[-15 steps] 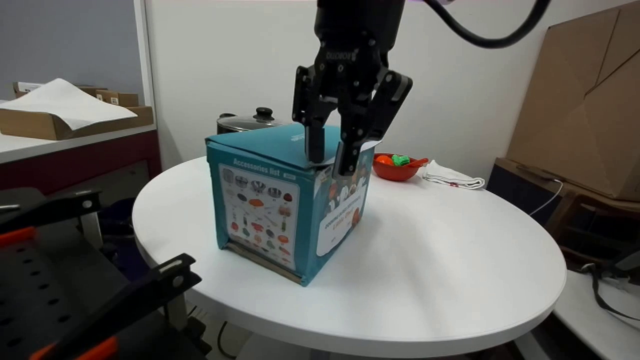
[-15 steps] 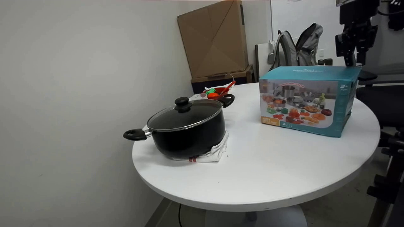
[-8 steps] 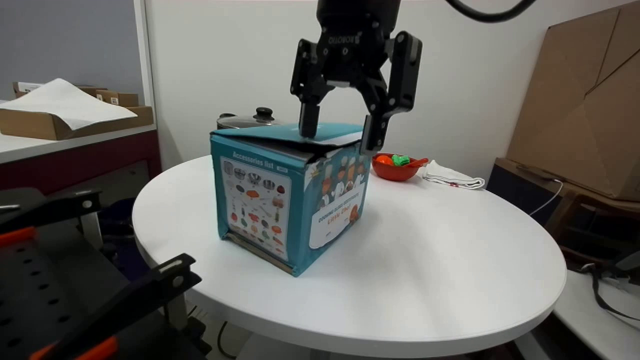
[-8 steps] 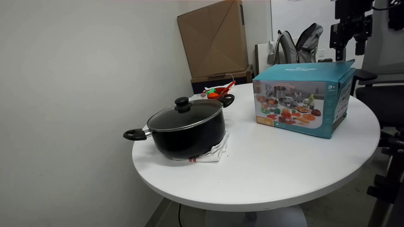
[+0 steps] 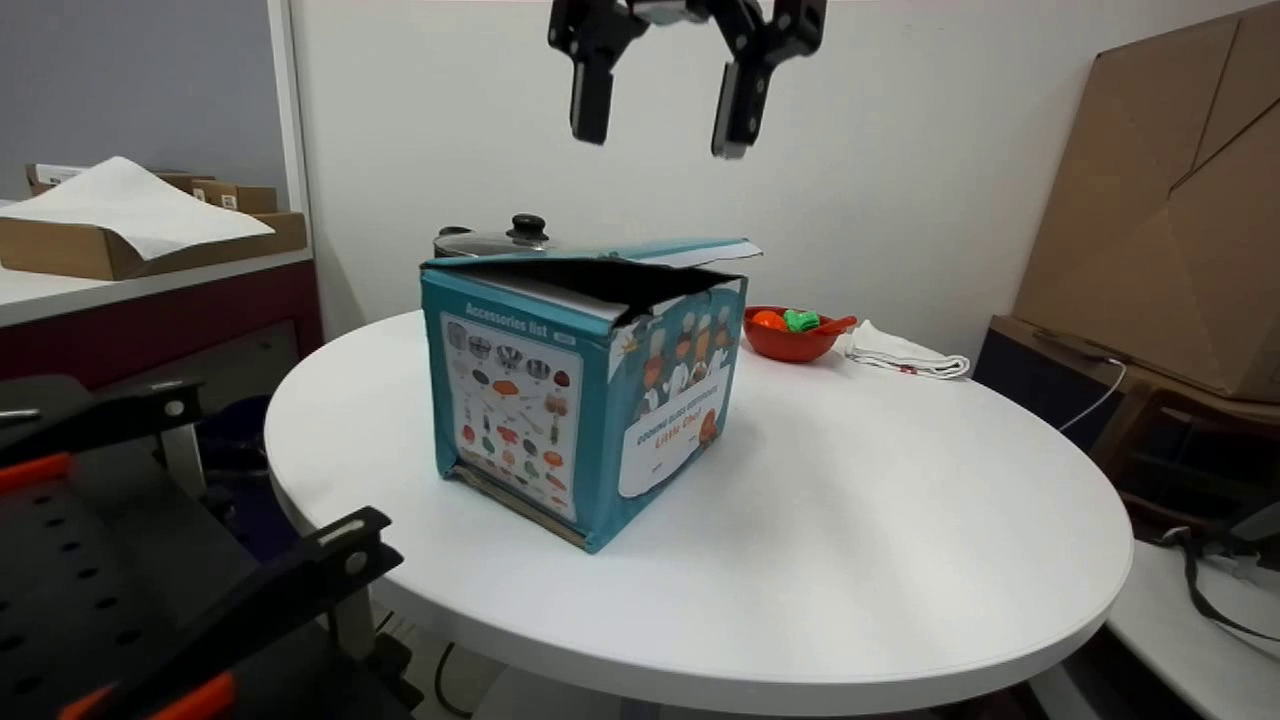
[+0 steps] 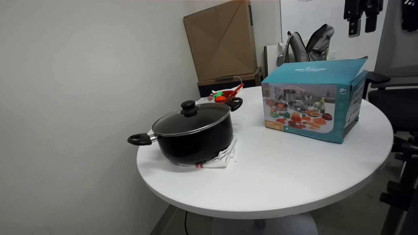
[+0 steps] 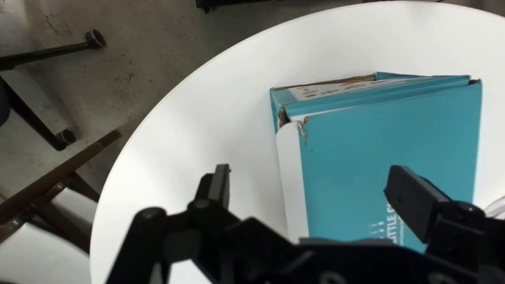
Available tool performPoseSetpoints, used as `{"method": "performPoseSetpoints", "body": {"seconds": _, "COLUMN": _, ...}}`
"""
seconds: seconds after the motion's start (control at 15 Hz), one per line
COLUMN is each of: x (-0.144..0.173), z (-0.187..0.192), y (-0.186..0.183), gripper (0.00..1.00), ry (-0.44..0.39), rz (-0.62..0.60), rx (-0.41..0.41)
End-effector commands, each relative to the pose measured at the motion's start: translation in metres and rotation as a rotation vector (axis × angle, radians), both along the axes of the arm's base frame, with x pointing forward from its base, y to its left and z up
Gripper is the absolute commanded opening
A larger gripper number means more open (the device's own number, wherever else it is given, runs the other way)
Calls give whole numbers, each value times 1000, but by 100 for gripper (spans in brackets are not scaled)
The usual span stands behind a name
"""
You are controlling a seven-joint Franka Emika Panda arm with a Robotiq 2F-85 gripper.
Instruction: Put the red mug, salt shaker, silver pot, and silver lid in the box then close it
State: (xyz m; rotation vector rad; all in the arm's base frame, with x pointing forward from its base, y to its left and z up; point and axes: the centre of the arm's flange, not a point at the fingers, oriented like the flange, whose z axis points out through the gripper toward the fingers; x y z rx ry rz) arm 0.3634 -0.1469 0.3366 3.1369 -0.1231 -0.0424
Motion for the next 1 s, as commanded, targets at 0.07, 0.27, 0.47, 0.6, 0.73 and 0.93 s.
{"method": "performPoseSetpoints", "body": {"seconds": 0.07, "x": -20, "z": 58, "y": 31, "gripper": 100, "ry": -76, "rz": 79, "rx": 9}}
{"method": "performPoseSetpoints", "body": {"seconds": 0.27, "x": -24, "z": 73, "y": 48, "gripper": 100, "ry": -149, "rz": 69, "rx": -1}}
{"method": "performPoseSetpoints", "body": {"seconds": 0.47, "x": -14, "z": 69, "y": 39, "gripper": 100, "ry": -135, "rz": 82, "rx": -14}}
{"method": "performPoseSetpoints", "body": {"seconds": 0.6, "x": -17, "z": 70, "y": 41, "gripper": 100, "ry": -139, "rz": 84, "rx": -13}}
{"method": "performPoseSetpoints", "body": {"seconds": 0.73, "x": -18, "z": 70, "y": 41, "gripper": 100, "ry": -139, "rz": 84, "rx": -13}}
{"method": "performPoseSetpoints", "body": {"seconds": 0.93, "x": -18, "z": 69, "y": 41, "gripper": 100, "ry": -138, "rz": 84, "rx": -13}}
